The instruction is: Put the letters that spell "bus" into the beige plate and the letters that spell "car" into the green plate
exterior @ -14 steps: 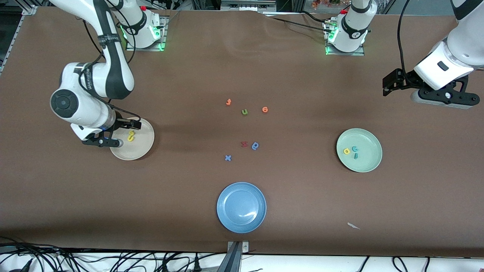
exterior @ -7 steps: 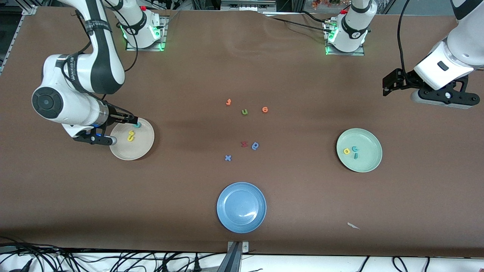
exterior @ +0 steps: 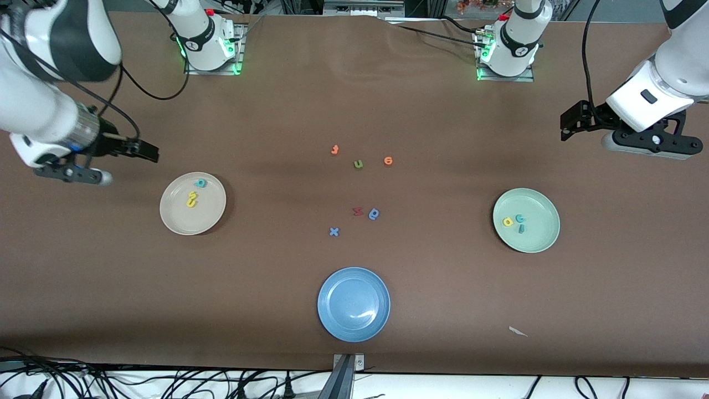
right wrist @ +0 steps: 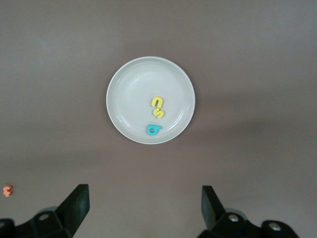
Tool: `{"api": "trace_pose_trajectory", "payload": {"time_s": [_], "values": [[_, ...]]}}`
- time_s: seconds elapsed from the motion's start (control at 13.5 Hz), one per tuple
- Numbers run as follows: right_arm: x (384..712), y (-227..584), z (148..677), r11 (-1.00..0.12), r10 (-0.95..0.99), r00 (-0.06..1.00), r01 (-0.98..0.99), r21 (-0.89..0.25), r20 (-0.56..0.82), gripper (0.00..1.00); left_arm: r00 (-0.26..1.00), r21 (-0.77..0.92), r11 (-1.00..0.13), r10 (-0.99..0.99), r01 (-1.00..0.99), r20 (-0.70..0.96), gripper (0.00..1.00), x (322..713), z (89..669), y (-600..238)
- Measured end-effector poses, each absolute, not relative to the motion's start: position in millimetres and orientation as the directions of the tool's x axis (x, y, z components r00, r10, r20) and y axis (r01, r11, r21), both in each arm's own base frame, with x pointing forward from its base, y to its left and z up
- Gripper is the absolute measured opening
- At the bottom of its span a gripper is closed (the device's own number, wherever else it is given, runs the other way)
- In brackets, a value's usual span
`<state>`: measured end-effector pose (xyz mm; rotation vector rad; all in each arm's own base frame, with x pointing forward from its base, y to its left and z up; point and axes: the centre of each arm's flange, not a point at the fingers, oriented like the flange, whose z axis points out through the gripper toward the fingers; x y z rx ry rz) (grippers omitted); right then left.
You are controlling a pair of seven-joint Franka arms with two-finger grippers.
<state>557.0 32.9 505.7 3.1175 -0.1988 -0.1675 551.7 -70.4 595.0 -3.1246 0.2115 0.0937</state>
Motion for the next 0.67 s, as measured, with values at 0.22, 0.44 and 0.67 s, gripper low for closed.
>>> {"api": "trace_pose_trajectory", "payload": {"time_s": [0.22,0.44,0.67], "values": [[548,28,543,-0.993,-0.114,0.989,-0.112,0.022,-0.099,1.00,0.989,-0.004,-0.991,-0.134,-0.135,-0.060,1.00,552,595,-70],[544,28,576,-0.994,-0.111,0.992,-0.109,0.024,-0.063,1.00,0.989,-0.004,-0.991,-0.134,-0.135,-0.060,1.00,552,595,-70],[545,25,593,-0.993,-0.115,0.993,-0.114,0.015,-0.010,1.00,0.989,-0.004,-0.991,-0.134,-0.135,-0.062,1.00,552,595,-70]]}}
